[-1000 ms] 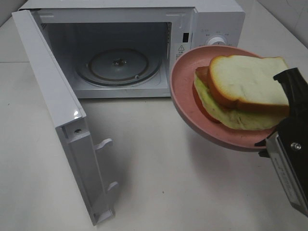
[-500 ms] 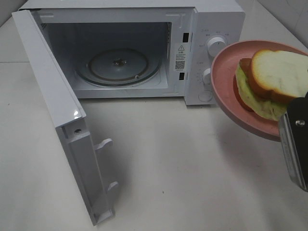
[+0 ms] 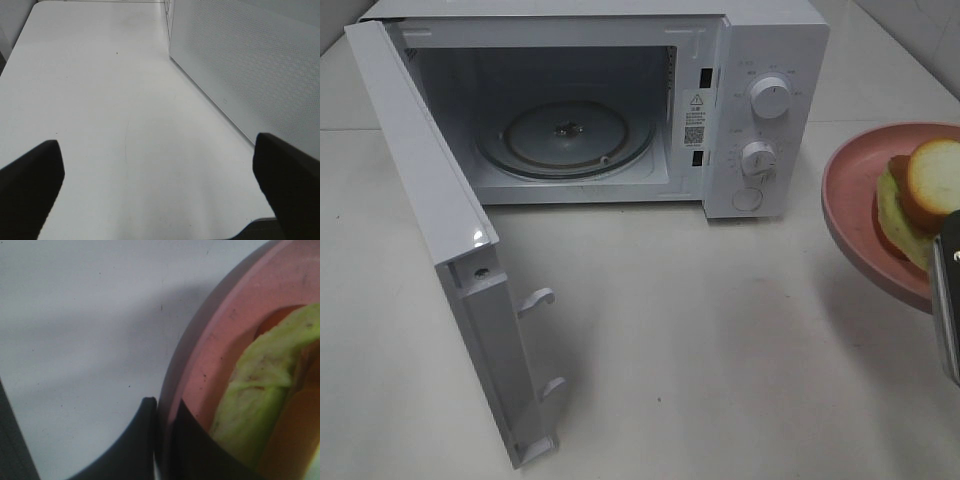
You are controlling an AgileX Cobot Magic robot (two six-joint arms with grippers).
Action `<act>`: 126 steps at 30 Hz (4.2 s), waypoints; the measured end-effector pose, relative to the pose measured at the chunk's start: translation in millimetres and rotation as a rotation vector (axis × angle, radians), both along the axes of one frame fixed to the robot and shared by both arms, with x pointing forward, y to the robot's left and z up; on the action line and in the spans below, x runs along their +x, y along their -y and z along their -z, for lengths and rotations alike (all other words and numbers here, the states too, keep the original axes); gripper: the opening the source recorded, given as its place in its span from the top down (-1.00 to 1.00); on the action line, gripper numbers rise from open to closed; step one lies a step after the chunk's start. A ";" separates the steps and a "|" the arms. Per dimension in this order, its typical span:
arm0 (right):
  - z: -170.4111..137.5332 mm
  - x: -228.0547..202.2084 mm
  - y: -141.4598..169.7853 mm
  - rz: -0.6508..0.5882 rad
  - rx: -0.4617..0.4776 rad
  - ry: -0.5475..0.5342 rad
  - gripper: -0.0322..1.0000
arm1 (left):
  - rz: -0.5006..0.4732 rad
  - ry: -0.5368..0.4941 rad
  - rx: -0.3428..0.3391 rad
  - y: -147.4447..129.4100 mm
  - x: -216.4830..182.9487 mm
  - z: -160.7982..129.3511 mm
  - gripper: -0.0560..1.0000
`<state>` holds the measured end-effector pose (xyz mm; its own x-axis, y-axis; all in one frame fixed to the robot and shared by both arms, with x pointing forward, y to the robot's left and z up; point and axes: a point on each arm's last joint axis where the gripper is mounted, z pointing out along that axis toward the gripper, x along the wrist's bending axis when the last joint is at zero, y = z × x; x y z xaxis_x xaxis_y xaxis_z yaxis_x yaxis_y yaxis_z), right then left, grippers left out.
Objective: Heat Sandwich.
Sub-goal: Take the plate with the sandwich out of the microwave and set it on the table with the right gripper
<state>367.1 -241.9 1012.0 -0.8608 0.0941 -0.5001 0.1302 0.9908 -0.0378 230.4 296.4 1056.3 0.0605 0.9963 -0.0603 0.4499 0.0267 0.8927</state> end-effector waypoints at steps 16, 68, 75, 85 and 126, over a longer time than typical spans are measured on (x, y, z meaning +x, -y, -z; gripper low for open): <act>6.7 4.4 5.8 0.318 0.013 0.006 0.86 | 0.000 0.000 0.000 0.0 0.0 0.0 -0.95; 41.2 133.9 -11.9 0.982 0.141 0.064 0.86 | 0.000 0.000 0.000 0.0 0.0 0.0 -0.95; 41.2 141.9 13.4 1.069 0.165 0.083 0.86 | 0.000 0.000 0.000 0.0 0.0 0.0 -0.95; 66.7 152.7 24.9 1.122 0.132 0.045 0.86 | 0.000 0.000 0.000 0.0 0.0 0.0 -0.95; 128.1 170.8 15.9 1.130 0.163 0.001 0.35 | 0.000 0.000 0.000 0.0 0.0 0.0 -0.95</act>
